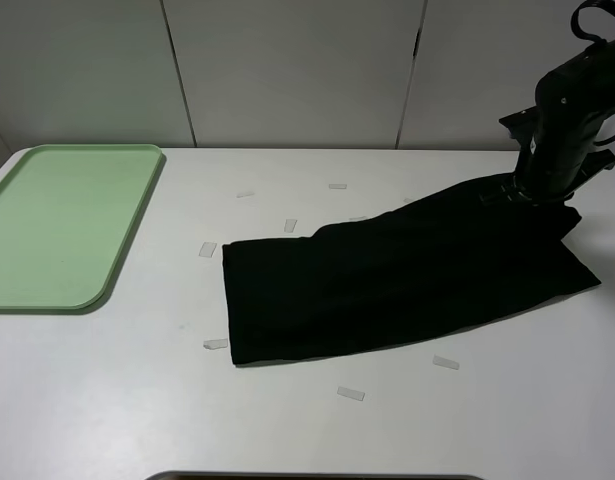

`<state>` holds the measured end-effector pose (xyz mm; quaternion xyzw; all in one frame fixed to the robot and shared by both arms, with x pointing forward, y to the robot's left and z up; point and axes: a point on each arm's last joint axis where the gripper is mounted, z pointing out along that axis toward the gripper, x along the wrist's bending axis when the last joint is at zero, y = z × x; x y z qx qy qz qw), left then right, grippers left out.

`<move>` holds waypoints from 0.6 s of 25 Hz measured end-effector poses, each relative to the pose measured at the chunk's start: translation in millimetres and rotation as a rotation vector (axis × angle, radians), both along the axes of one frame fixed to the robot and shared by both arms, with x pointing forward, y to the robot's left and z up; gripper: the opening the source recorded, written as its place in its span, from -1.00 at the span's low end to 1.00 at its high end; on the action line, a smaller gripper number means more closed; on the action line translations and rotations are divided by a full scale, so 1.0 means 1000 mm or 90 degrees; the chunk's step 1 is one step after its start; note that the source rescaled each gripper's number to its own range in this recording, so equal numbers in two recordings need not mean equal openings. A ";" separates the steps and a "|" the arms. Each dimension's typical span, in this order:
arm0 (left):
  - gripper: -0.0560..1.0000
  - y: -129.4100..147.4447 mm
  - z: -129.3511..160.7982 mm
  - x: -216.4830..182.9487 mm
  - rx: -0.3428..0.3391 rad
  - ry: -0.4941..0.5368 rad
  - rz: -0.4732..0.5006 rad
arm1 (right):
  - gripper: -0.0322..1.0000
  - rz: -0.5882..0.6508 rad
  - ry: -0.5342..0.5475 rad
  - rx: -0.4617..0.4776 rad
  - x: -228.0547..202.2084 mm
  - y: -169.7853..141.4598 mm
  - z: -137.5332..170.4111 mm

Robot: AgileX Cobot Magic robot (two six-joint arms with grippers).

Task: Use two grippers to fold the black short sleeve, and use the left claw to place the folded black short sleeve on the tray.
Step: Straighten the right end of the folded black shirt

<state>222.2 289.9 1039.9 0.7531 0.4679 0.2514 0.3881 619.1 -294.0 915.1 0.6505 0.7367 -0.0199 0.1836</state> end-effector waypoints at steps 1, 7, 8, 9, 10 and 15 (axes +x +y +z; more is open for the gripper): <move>1.00 0.000 0.000 0.000 0.000 0.000 0.000 | -0.74 -0.004 0.003 0.002 -0.001 -0.001 0.000; 1.00 0.000 0.000 0.000 0.000 0.000 0.000 | -0.26 0.013 0.044 -0.009 -0.003 -0.005 -0.010; 1.00 0.000 0.000 0.000 0.000 0.000 0.000 | 0.08 0.026 0.050 -0.013 -0.003 -0.006 -0.011; 1.00 0.000 0.000 0.000 0.000 0.000 0.000 | 0.44 0.038 0.052 -0.014 -0.002 -0.005 -0.011; 1.00 0.000 0.000 0.000 0.000 0.000 0.000 | 0.67 0.043 0.049 -0.014 -0.002 -0.006 -0.011; 1.00 0.000 0.000 0.000 0.000 0.000 0.000 | 0.97 0.033 0.027 0.009 0.001 -0.004 -0.011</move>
